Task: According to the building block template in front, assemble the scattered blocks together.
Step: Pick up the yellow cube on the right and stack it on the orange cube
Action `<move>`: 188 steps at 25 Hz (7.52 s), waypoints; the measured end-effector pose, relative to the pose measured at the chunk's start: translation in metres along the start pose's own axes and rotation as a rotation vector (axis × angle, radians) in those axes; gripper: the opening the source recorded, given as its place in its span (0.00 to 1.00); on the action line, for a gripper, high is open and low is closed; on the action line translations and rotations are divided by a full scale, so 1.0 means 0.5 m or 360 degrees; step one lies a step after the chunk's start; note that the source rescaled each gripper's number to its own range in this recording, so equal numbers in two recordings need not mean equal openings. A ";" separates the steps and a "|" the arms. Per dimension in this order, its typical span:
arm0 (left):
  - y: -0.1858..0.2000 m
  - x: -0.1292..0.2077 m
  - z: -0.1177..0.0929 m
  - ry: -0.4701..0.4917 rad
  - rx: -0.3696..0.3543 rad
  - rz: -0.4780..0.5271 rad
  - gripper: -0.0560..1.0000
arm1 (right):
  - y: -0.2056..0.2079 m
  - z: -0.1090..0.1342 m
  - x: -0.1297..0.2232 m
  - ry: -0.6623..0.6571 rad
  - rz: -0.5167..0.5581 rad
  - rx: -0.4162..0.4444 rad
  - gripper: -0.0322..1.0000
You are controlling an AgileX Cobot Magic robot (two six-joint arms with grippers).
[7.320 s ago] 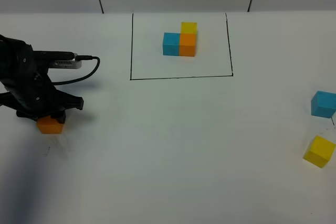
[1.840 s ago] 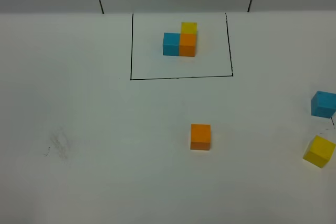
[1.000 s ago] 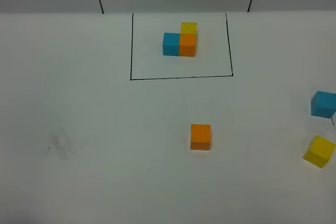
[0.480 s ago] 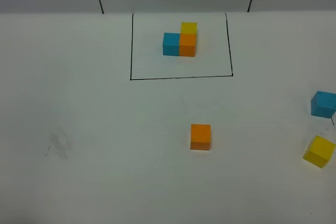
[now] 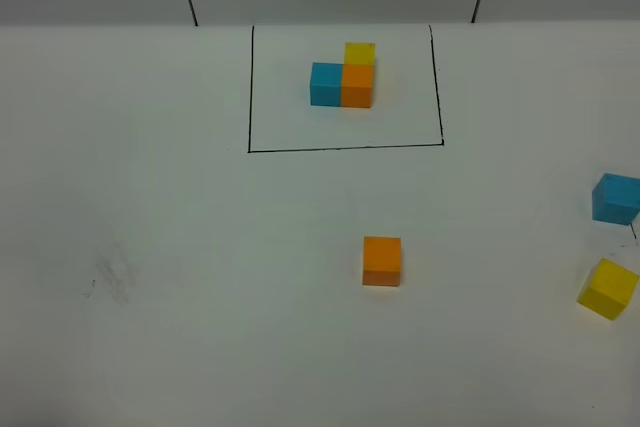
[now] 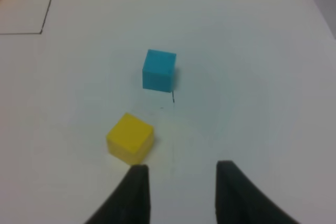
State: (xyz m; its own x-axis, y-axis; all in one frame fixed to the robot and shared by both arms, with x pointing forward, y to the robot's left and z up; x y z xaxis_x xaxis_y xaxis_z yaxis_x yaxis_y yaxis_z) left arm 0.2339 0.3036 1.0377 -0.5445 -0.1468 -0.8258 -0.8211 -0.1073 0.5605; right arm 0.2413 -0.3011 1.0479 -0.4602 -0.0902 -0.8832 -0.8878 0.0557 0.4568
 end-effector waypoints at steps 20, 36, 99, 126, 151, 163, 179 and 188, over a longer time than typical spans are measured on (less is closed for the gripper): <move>0.000 0.000 0.000 0.0000 0.0000 -0.0002 0.44 | -0.251 0.007 -0.147 -0.0468 0.0770 -0.0100 0.83; 0.000 0.000 0.000 0.0000 0.0000 -0.0002 0.44 | -0.497 0.045 -0.098 -0.0847 0.1213 -0.0165 0.77; 0.000 0.000 0.000 0.0008 0.0000 -0.0004 0.44 | -0.606 0.056 0.021 -0.0829 0.1548 0.0059 0.22; 0.000 0.000 0.000 0.0008 0.0000 -0.0004 0.44 | -0.623 0.408 -0.192 -0.0144 0.1387 -0.0181 0.22; 0.000 0.000 0.000 0.0008 0.0000 -0.0004 0.44 | -0.670 0.554 -0.140 -0.0130 0.1406 -0.0145 0.22; 0.000 0.000 0.000 0.0008 0.0000 -0.0004 0.44 | -0.692 0.560 -0.101 -0.0121 0.1472 -0.0089 0.22; 0.000 0.000 0.000 0.0007 0.0000 -0.0004 0.44 | -0.702 0.567 -0.072 -0.0172 0.1548 -0.0055 0.22; 0.000 0.000 0.000 0.0006 0.0000 -0.0004 0.44 | -0.701 0.569 -0.067 -0.0136 0.1574 -0.0087 0.22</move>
State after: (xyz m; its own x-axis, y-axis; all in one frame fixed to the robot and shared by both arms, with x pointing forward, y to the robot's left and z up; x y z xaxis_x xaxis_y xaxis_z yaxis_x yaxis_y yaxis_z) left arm 0.2341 0.3036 1.0378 -0.5419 -0.1505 -0.8268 -0.8224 -0.1074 0.5586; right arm 0.5704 -0.0346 0.8872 -0.9934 0.0439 -0.1058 -0.1050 0.0211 0.9942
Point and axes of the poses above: a point on each arm's last joint axis where the gripper is mounted, y pointing back along that axis away from the gripper, z along the wrist's bending axis when the last joint is at zero, x = y × z, the point moved 1 cm from there along -y, pointing out along that axis toward the gripper, and after that the axes turned 4 degrees about y, right-handed, at the moved point
